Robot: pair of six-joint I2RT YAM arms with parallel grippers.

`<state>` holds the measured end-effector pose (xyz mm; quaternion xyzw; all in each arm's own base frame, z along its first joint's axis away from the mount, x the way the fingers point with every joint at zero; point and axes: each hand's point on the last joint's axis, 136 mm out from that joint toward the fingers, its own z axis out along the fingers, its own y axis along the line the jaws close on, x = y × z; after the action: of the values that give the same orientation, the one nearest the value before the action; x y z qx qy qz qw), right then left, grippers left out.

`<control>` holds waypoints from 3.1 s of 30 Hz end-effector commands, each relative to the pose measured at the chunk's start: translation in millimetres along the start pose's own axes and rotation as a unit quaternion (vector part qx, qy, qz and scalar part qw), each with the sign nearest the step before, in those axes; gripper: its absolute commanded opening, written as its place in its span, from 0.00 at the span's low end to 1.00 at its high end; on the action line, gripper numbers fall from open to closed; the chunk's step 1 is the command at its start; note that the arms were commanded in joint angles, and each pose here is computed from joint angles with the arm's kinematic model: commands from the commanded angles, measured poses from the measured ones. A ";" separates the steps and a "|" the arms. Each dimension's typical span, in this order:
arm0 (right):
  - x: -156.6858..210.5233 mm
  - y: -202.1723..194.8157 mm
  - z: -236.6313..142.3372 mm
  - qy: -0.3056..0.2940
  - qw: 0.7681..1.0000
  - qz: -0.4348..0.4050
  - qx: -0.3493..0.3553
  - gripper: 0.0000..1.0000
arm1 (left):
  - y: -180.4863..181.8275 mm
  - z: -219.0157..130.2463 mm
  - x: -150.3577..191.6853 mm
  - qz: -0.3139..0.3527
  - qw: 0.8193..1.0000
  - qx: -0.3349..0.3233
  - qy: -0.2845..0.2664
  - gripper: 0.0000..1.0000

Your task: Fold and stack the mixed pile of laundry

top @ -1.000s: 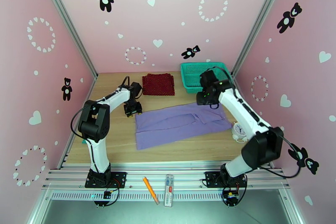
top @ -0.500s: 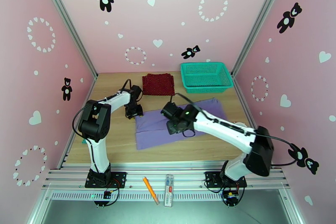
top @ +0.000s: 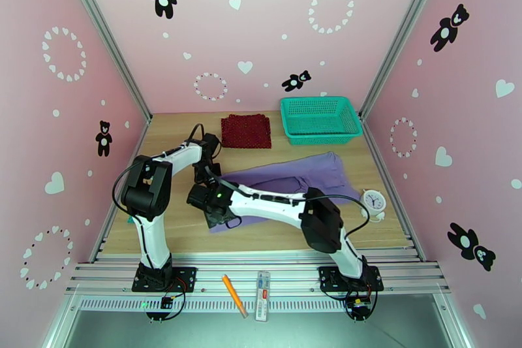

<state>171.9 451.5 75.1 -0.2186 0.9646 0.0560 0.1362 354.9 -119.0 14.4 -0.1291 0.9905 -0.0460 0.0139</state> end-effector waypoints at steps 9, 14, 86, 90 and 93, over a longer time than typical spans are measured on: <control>28.1 18.0 43.2 0.056 0.997 0.010 0.052 0.62 | 4.6 32.0 8.6 0.003 1.000 0.004 0.017 0.00; 37.4 17.3 64.2 0.082 0.995 0.008 0.065 0.56 | 4.0 32.6 8.9 0.002 1.000 0.007 0.016 0.00; 46.1 -277.2 -13.9 -0.016 0.965 0.126 0.230 0.00 | -260.5 -18.5 0.8 0.147 0.984 0.101 -0.031 0.00; 53.3 -285.7 -3.8 -0.010 0.960 0.139 0.242 0.00 | -260.1 -20.7 -5.7 0.144 0.984 0.095 -0.048 0.00; 57.6 -289.8 0.6 -0.006 0.957 0.146 0.250 0.00 | -264.0 -25.9 -9.7 0.144 0.983 0.101 -0.060 0.00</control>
<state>246.6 175.3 50.8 -0.0481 0.9718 -0.1485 0.1766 417.5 -366.9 57.8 0.0225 0.9884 -0.1356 0.0651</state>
